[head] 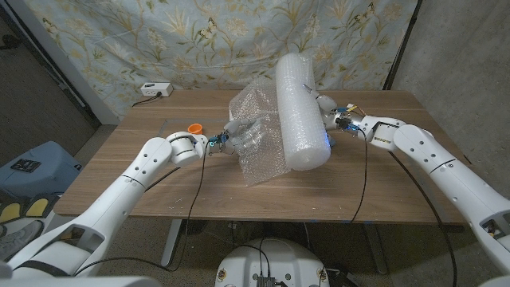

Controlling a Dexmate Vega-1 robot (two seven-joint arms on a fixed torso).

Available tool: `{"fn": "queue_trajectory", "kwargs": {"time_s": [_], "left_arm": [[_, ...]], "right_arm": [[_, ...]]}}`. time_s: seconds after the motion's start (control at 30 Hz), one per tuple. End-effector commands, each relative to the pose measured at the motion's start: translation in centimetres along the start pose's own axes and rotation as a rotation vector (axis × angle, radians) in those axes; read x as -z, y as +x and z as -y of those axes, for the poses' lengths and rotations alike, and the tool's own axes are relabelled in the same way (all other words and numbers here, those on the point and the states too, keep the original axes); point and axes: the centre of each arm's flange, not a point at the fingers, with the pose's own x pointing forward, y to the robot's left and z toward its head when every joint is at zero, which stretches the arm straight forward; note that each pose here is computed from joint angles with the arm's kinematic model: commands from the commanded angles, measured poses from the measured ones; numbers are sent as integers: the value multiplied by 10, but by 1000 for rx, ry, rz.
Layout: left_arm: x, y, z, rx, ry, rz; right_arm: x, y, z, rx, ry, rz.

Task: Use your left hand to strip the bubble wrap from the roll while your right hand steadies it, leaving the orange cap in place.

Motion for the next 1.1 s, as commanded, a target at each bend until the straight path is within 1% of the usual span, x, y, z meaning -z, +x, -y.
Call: {"fn": "queue_trajectory", "kwargs": {"time_s": [0.03, 0.3, 0.77, 1.1], "left_arm": [[3, 0, -2, -9, -22, -23], [4, 1, -4, -18, -32, -34], [5, -6, -9, -37, -65, -49], [0, -12, -9, -40, -79, -64]], "right_arm": [[13, 2, 4, -16, 50, -11], [19, 4, 8, -1, 82, -24], [11, 7, 25, 26, 68, -33], [8, 8, 35, 25, 71, -28]]}}
